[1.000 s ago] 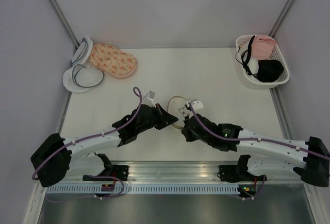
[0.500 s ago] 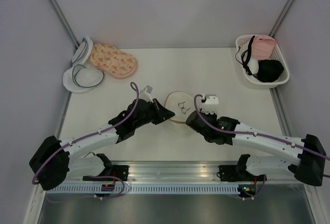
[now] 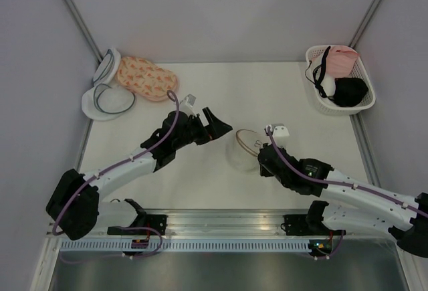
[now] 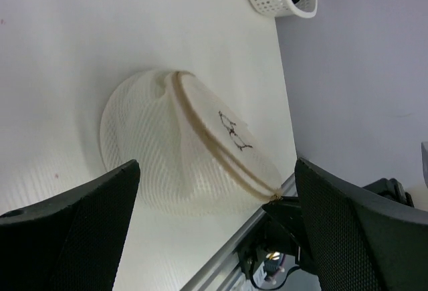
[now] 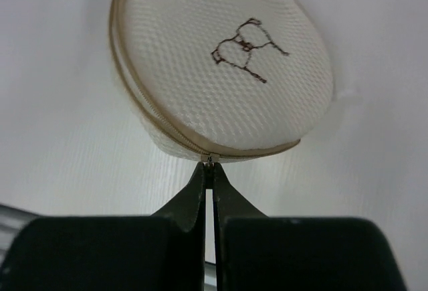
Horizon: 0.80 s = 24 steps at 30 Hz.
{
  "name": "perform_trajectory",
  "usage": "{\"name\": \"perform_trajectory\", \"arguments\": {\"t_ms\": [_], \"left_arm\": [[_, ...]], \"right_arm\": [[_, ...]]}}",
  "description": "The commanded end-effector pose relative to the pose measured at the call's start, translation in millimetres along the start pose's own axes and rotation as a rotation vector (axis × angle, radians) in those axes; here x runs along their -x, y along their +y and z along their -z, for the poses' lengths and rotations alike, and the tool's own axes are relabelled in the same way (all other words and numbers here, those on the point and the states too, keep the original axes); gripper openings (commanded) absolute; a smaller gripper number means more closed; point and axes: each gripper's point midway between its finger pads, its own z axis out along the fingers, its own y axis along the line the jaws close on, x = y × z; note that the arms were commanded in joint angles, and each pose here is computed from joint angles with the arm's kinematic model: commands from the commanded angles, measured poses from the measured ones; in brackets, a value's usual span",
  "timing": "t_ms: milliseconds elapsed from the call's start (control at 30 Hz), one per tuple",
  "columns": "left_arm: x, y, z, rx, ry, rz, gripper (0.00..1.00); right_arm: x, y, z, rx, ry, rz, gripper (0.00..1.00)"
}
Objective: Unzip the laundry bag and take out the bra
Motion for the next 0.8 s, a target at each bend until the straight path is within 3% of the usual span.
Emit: {"name": "perform_trajectory", "arguments": {"t_ms": [0,133,367,467,533,567,600,667,767], "left_arm": [[-19.7,7.8,23.0,0.017,0.011,0.087,1.0],[-53.3,-3.8,35.4,-0.036,0.075,0.165,1.0],[-85.7,-32.6,16.6,-0.139,0.152,0.178,0.97],[-89.1,-39.7,5.8,-0.152,0.164,0.162,0.87],[-90.5,-37.3,3.6,-0.152,0.162,0.162,0.63],[-88.6,-37.4,3.4,-0.157,0.148,0.161,0.35],[-89.0,-35.4,3.9,-0.152,0.146,0.161,0.23],[-90.2,-26.5,5.9,-0.126,0.134,0.167,0.06],[-86.6,-19.6,11.2,-0.107,0.103,0.17,0.02]], "right_arm": [[-4.8,42.1,6.0,0.245,0.031,0.033,0.0],[2.0,89.6,21.7,0.515,0.005,0.027,0.0],[-12.4,110.5,18.7,0.605,0.065,0.075,0.0],[-20.0,110.3,16.7,0.609,0.089,0.078,0.0],[-22.3,105.6,15.9,0.592,0.094,0.078,0.0],[-22.7,103.1,15.1,0.578,0.095,0.073,0.0],[-23.8,98.4,13.3,0.556,0.098,0.075,0.0],[-22.8,88.7,12.2,0.506,0.096,0.075,0.01],[-23.0,75.9,12.2,0.447,0.099,0.074,0.0]]}}
